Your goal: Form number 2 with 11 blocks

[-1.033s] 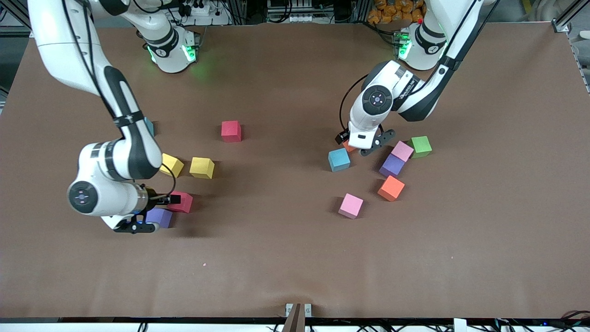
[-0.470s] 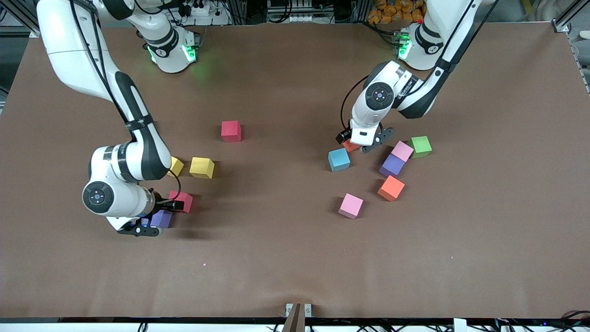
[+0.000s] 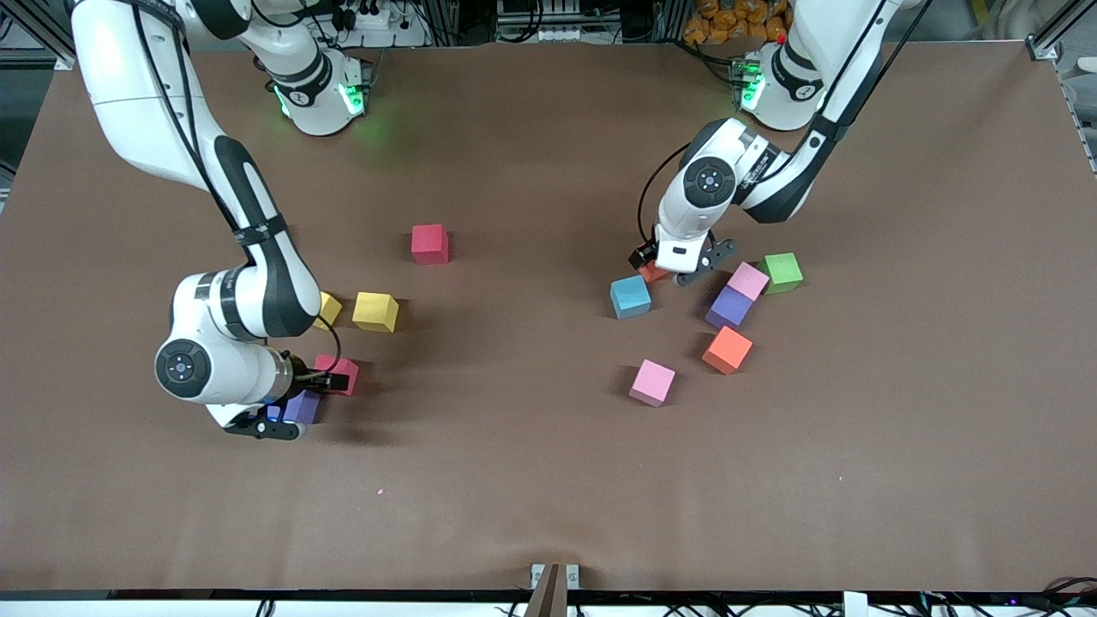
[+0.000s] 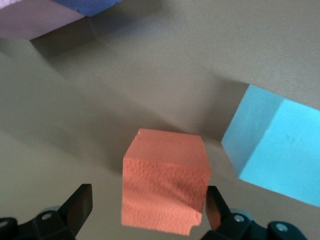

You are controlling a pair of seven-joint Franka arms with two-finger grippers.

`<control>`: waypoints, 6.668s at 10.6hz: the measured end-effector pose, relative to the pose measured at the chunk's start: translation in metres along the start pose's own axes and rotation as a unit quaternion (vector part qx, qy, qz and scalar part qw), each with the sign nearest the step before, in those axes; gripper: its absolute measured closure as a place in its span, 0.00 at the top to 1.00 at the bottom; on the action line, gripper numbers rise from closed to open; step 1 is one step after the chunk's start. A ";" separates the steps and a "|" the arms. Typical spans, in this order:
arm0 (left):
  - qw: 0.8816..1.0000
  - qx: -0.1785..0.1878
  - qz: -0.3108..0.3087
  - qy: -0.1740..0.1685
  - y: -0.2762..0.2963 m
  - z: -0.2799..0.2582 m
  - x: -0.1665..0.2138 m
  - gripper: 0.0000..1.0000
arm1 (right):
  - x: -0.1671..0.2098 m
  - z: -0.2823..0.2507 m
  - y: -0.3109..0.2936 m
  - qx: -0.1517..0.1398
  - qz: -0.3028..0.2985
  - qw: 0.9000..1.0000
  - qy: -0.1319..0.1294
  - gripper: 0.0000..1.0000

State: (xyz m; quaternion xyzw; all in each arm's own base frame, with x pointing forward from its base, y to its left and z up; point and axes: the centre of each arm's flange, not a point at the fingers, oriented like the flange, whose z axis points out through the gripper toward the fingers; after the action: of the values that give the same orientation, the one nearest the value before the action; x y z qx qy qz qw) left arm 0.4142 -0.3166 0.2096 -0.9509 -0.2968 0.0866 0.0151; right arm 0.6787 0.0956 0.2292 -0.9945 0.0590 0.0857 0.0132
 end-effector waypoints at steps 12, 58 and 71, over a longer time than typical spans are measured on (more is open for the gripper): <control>0.978 -0.033 0.207 0.011 0.059 -0.018 -0.124 0.57 | -0.002 0.027 -0.001 -0.004 0.001 1.000 -0.020 1.00; 0.986 0.041 0.159 0.012 0.110 -0.011 0.027 1.00 | -0.287 -0.019 -0.276 -0.116 -0.637 0.761 -0.040 0.63; 0.986 0.055 0.160 0.002 0.103 -0.002 0.019 0.60 | -0.426 0.083 -0.336 -0.127 -0.736 0.665 -0.022 0.63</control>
State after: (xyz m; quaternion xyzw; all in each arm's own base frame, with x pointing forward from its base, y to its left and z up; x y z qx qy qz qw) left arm 0.4874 -0.3908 0.2005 -0.9840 -0.1360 0.1021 0.0538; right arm 0.2878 0.4814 0.2265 -0.7045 -0.7035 0.0764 -0.0536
